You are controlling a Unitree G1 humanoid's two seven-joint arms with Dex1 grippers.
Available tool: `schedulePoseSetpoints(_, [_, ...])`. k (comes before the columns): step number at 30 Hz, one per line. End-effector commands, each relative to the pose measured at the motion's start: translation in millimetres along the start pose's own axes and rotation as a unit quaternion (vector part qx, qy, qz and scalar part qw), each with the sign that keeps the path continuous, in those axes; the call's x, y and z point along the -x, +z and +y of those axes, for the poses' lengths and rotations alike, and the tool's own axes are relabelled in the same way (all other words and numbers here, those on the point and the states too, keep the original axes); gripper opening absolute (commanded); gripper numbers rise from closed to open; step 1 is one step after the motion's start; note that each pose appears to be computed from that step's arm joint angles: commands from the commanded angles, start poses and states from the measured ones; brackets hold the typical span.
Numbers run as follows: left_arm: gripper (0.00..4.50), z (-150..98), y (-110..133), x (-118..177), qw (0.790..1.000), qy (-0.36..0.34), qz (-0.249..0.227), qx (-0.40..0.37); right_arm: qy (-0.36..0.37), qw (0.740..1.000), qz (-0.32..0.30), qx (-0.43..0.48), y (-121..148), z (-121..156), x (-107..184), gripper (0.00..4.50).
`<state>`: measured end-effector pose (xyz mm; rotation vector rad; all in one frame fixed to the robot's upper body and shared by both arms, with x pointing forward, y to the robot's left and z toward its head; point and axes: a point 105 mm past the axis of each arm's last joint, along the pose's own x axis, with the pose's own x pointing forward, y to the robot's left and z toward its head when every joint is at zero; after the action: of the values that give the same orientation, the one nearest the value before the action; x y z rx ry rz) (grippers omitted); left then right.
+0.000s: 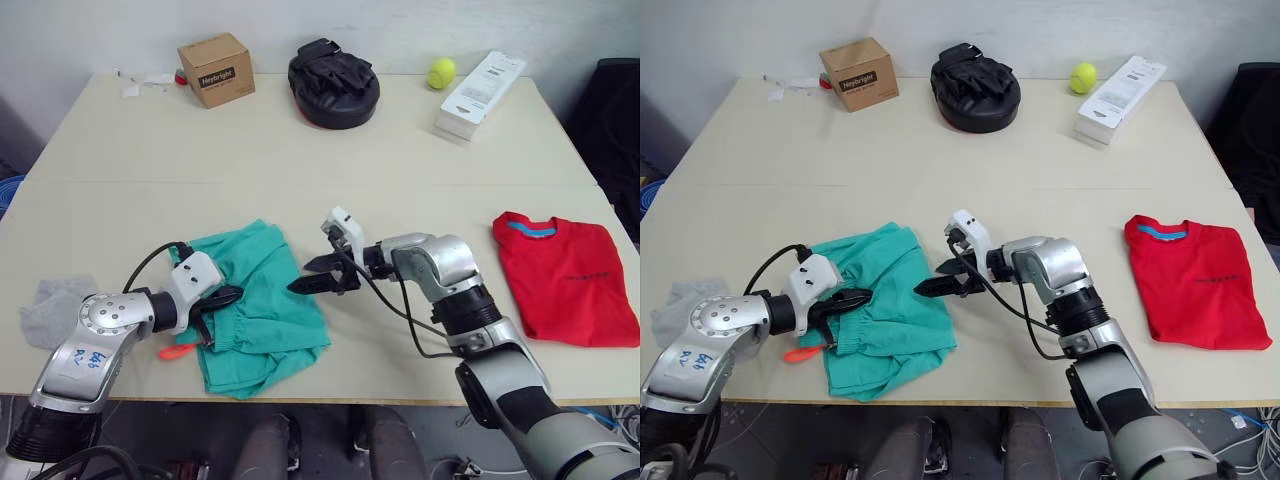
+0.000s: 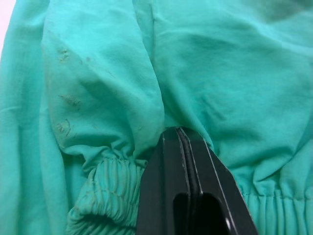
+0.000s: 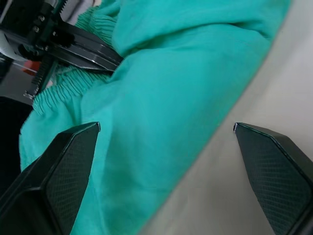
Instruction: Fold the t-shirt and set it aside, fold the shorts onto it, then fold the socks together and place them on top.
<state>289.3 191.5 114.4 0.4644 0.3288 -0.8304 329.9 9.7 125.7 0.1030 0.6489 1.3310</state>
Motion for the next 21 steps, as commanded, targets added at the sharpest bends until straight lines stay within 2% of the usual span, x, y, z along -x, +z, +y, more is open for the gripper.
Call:
schedulePoseSetpoints(1, [0.00, 2.7, 12.7, 5.8, 1.000, 0.007, -0.019, -0.016, 0.047, 0.998, 0.014, -0.034, -6.2, 17.4, -26.5, 4.49])
schedulePoseSetpoints(4, [0.00, 0.5, 11.6, 5.3, 1.000, 0.006, -0.016, -0.019, 0.047, 0.998, 0.013, -0.048, -6.5, 17.8, -39.9, 4.49])
schedulePoseSetpoints(5, [0.00, -0.2, 11.7, 5.4, 1.000, 0.005, -0.016, -0.019, 0.043, 0.998, 0.013, -0.051, -7.2, 15.9, -42.9, 4.31])
schedulePoseSetpoints(7, [0.00, -0.7, 12.3, 6.8, 1.000, 0.006, -0.017, -0.019, 0.032, 0.998, 0.011, -0.055, -7.8, 10.7, -44.6, 3.84])
schedulePoseSetpoints(9, [0.00, -1.5, 15.4, 11.4, 1.000, 0.003, -0.023, -0.016, 0.026, 0.998, 0.004, -0.061, -6.1, 6.8, -42.9, 3.18])
schedulePoseSetpoints(13, [0.00, -3.7, 27.9, 23.8, 0.999, -0.010, -0.052, 0.012, 0.026, 0.998, -0.002, -0.058, -3.5, 4.8, -37.0, 1.65])
schedulePoseSetpoints(17, [0.00, 0.7, 32.1, 34.9, 0.998, -0.007, -0.055, 0.017, 0.014, 0.999, -0.004, -0.040, -3.7, 1.5, -28.8, 0.23])
schedulePoseSetpoints(18, [0.00, 2.6, 33.2, 36.4, 0.998, -0.003, -0.056, 0.017, 0.012, 0.999, -0.006, -0.039, -3.6, 0.9, -26.2, 0.02])
schedulePoseSetpoints(21, [0.00, 7.6, 38.5, 37.7, 0.998, 0.004, -0.065, 0.018, -0.004, 0.999, -0.013, -0.033, -3.1, -3.4, -12.7, 0.02])
